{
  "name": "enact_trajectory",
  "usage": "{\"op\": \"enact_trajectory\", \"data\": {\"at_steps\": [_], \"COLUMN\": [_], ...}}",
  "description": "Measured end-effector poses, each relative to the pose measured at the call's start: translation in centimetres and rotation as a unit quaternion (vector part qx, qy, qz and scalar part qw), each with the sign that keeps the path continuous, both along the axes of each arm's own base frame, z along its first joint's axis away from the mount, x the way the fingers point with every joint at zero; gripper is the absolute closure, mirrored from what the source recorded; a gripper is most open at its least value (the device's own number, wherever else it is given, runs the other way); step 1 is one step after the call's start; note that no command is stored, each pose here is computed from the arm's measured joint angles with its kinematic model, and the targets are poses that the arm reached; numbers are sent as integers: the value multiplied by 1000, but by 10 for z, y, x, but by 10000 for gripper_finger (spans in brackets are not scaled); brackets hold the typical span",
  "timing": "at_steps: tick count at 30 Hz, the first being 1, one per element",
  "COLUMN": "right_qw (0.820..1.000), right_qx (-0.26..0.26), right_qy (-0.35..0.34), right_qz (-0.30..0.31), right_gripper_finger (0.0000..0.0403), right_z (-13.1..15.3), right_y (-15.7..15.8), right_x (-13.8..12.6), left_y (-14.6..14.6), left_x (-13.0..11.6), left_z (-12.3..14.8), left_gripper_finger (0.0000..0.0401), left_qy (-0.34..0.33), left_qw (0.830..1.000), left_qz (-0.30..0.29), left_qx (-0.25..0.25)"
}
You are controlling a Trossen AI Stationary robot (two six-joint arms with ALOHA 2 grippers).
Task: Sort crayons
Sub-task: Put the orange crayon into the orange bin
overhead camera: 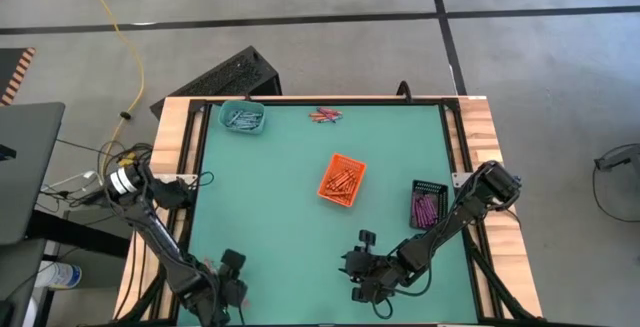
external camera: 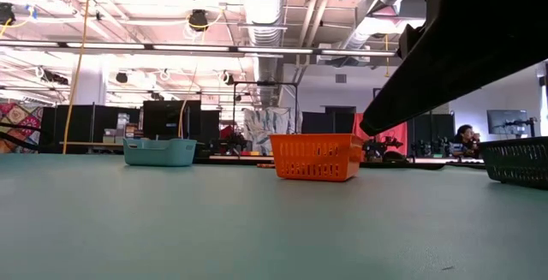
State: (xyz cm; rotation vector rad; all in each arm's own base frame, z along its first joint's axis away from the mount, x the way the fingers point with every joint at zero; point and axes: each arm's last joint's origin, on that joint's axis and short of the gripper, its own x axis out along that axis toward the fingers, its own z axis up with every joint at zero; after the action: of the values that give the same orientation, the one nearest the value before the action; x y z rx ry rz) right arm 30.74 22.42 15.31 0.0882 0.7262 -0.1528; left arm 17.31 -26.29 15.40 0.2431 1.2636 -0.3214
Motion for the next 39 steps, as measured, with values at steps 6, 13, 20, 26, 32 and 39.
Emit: {"op": "enact_trajectory", "data": {"at_steps": [6,13,20,26,32,39], "right_qw": [1000,1000,1000,1000,1000,1000], "right_qx": [0,0,0,0,0,-2], "right_qy": [0,0,0,0,-1,-1], "right_qz": [0,0,0,0,0,2], "right_gripper_finger": [258,258,258,258,258,258], "right_z": [0,0,0,0,0,0], "right_y": [0,0,0,0,0,0], "right_x": [0,0,0,0,0,0], "left_y": [-4,-9,-13,-16,-24,-26], "left_x": [4,10,12,14,16,20], "left_z": [2,4,-8,-20,-12,-9], "left_gripper_finger": [249,254,280,303,380,397], "left_qy": [-30,-55,-48,-36,-54,-74], "left_qw": [999,997,997,998,996,995], "left_qz": [-16,-28,-49,-46,-68,-71], "left_qx": [-14,-39,-30,-16,-10,-2]}}
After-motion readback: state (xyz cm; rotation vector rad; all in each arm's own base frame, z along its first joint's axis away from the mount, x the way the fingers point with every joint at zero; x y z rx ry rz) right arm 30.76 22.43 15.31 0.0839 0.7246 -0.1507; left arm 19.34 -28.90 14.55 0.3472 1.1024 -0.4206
